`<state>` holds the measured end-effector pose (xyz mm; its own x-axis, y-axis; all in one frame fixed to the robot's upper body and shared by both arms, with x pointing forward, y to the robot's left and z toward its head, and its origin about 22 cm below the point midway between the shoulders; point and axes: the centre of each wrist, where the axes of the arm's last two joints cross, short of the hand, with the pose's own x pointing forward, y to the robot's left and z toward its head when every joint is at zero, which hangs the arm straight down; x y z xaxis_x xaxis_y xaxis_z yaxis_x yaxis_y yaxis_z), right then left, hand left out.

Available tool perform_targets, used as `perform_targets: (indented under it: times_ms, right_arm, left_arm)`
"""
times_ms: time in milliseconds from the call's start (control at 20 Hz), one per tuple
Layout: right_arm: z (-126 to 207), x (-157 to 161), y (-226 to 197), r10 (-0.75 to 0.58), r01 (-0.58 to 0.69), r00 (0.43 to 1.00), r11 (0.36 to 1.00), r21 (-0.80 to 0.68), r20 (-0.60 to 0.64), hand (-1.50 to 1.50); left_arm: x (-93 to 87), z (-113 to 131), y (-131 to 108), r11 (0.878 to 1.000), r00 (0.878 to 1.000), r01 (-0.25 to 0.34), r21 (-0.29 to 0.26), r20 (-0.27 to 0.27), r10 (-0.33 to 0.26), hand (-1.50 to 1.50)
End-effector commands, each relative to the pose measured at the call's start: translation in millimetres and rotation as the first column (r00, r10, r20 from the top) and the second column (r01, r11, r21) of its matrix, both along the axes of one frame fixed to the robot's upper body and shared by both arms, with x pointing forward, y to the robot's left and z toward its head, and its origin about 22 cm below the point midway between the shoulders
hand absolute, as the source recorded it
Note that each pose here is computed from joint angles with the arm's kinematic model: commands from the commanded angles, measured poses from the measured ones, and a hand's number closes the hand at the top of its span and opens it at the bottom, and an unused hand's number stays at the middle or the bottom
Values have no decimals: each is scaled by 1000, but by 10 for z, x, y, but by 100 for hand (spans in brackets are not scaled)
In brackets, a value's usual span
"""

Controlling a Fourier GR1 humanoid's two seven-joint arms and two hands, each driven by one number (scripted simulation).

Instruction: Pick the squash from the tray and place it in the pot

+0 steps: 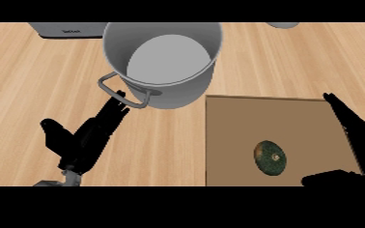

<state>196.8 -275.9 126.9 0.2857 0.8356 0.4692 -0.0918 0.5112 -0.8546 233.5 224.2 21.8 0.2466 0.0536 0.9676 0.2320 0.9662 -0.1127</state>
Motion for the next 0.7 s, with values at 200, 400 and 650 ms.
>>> perform_targets:
  times_ms: [200, 400, 650]
  right_arm:
    - [666, -169, 366, -113, 117, 979, 993, 12, -169, -150]
    - [602, -219, 478, -119, 134, 973, 989, 65, -197, -150]
    - [415, -77, 574, -88, 110, 977, 988, 105, -194, -150]
  left_arm:
    - [-29, -41, -78, 999, 999, 38, -3, -5, -38, 0]
    - [11, 136, 24, 1000, 1000, 25, 16, 10, -25, 0]
    - [-23, -16, -145, 999, 1000, 32, 11, -2, -32, 0]
